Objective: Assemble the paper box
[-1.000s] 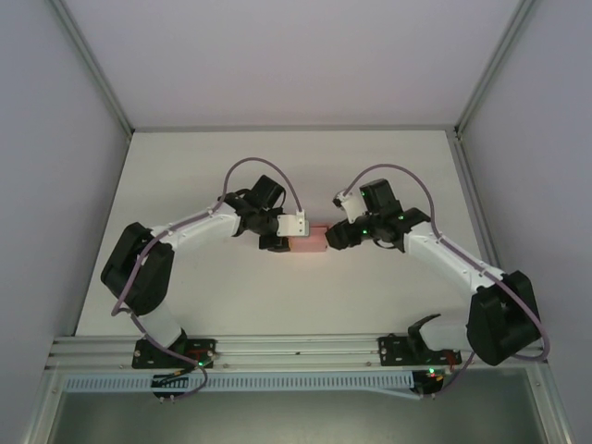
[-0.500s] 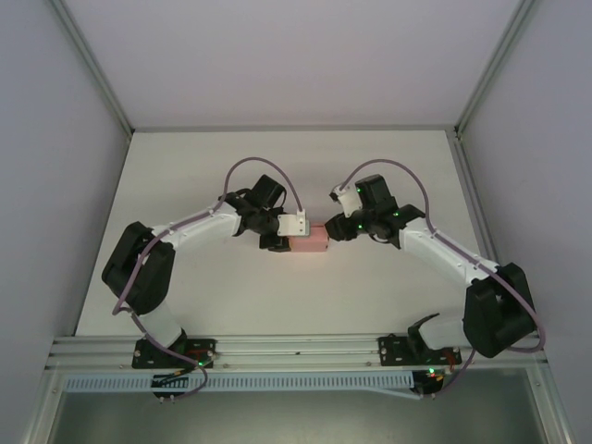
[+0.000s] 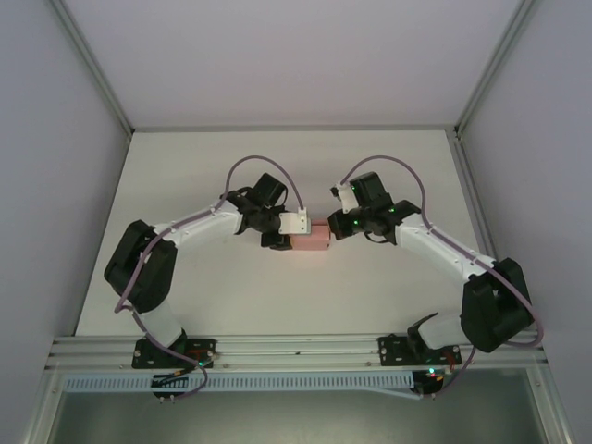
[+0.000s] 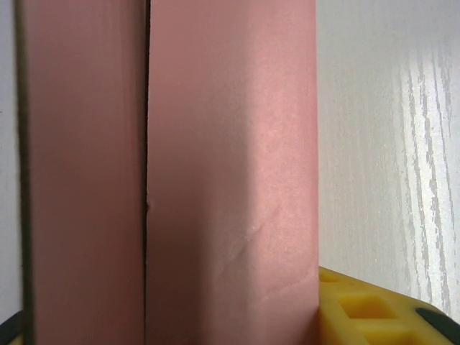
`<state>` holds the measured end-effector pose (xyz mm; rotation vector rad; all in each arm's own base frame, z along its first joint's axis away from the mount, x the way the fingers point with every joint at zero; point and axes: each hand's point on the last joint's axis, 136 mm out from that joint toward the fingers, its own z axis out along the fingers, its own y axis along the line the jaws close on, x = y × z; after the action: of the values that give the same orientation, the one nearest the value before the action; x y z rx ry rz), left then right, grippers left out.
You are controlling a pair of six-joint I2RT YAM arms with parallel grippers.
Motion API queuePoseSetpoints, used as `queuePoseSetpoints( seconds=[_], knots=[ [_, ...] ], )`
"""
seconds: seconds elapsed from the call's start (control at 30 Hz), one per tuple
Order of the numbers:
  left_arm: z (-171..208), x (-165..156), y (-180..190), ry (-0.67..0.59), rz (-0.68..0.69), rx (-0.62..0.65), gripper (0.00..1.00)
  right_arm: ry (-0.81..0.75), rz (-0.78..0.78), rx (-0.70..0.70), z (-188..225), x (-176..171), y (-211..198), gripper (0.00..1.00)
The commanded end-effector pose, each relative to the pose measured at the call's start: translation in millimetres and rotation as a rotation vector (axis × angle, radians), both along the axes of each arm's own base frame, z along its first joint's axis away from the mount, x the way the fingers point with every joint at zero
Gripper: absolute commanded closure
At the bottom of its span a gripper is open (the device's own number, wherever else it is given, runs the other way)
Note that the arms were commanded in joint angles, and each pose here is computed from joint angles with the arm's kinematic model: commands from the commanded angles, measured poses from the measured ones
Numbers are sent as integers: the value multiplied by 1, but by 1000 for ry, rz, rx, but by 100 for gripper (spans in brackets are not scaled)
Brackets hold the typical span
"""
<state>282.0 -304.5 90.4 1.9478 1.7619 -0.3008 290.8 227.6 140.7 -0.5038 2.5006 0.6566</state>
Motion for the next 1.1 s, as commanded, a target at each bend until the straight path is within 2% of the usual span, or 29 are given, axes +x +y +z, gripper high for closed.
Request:
queuePoseSetpoints(
  seconds=[0.0, 0.2, 0.27, 0.43, 0.83, 1.07],
  knots=[
    [-10, 2, 3, 35, 25, 38, 55, 75, -143, 168, 28, 2, 21, 100],
    [-13, -1, -2, 56, 17, 46, 55, 132, -287, 278, 33, 9, 23, 99],
    [-13, -1, -3, 57, 18, 45, 55, 136, -285, 310, 36, 10, 27, 98],
    [-13, -2, -3, 58, 15, 46, 55, 134, -279, 263, 31, 8, 21, 98],
    [-16, -3, -4, 79, 15, 52, 55, 217, -189, 536, 60, 10, 37, 97],
    [-19, -4, -5, 84, 5, 61, 56, 264, -125, 576, 71, 6, 40, 96]
  ],
)
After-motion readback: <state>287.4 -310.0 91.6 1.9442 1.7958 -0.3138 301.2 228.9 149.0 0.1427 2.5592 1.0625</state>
